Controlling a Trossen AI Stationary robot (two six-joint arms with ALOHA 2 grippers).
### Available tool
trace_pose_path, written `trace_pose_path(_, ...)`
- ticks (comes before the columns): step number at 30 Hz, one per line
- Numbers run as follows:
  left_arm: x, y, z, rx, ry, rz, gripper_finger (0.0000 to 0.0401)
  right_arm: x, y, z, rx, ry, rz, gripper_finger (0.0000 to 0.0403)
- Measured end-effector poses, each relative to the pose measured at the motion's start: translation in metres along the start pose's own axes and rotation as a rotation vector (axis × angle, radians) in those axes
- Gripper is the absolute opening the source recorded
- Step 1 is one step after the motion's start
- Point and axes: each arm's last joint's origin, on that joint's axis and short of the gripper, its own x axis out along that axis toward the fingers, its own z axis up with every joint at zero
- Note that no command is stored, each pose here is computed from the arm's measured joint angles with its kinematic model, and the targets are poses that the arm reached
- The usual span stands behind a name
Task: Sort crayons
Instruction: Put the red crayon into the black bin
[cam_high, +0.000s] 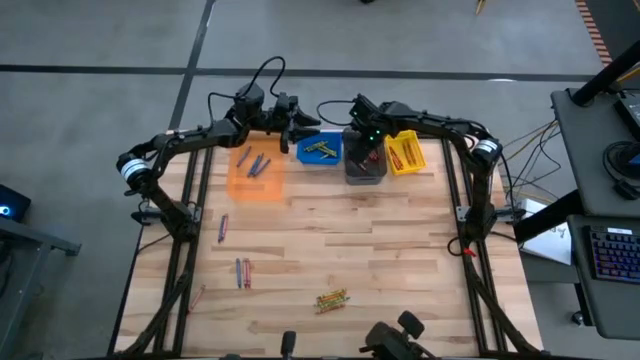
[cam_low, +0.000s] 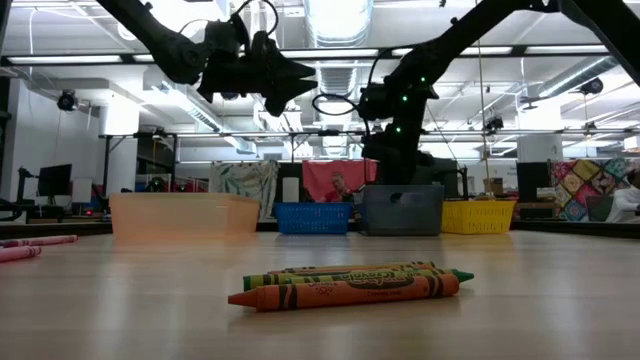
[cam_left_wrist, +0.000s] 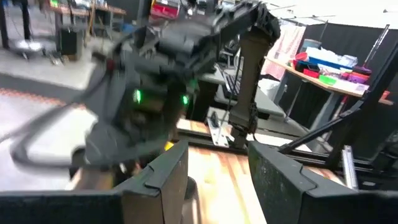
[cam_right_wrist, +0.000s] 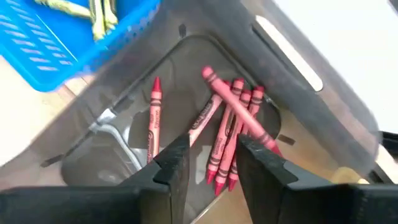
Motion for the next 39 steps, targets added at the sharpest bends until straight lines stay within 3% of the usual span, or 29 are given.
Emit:
trace_pose_path(5, 0.002, -0.010, -0.005, -0.078, 0.082, -0.031, 0.0149, -0.020, -0.001, 0.003, 0.019, -0.065, -0.005, 0.0119)
trace_pose_path(12, 0.003, -0.043, -0.011, -0.154, 0.244, -0.040, 0.0146, -0.079, 0.000, 0.010, 0.018, -0.320, 0.011, 0.0107)
trace_pose_path(15, -0.001, -0.060, -0.015, -0.161, 0.352, 0.084, 0.0146, -0.095, 0.011, 0.007, -0.007, -0.361, 0.033, 0.0104)
trace_pose_path(20, -0.013, -0.091, -0.022, -0.104, 0.582, 0.462, 0.0146, -0.106, 0.032, -0.001, -0.061, -0.380, 0.066, 0.0100)
trace_pose_path(23, -0.026, -0.110, -0.030, -0.119, 0.748, 0.589, 0.0146, -0.107, 0.044, -0.006, -0.093, -0.377, 0.084, 0.0100)
trace_pose_path(34, -0.065, -0.172, -0.050, -0.419, 1.130, 0.773, 0.0146, -0.105, 0.071, -0.016, -0.174, -0.366, 0.120, 0.0099)
trace_pose_path(39, -0.069, -0.212, -0.062, -0.561, 1.298, 0.746, 0.0146, -0.106, 0.074, -0.014, -0.179, -0.385, 0.126, 0.0098)
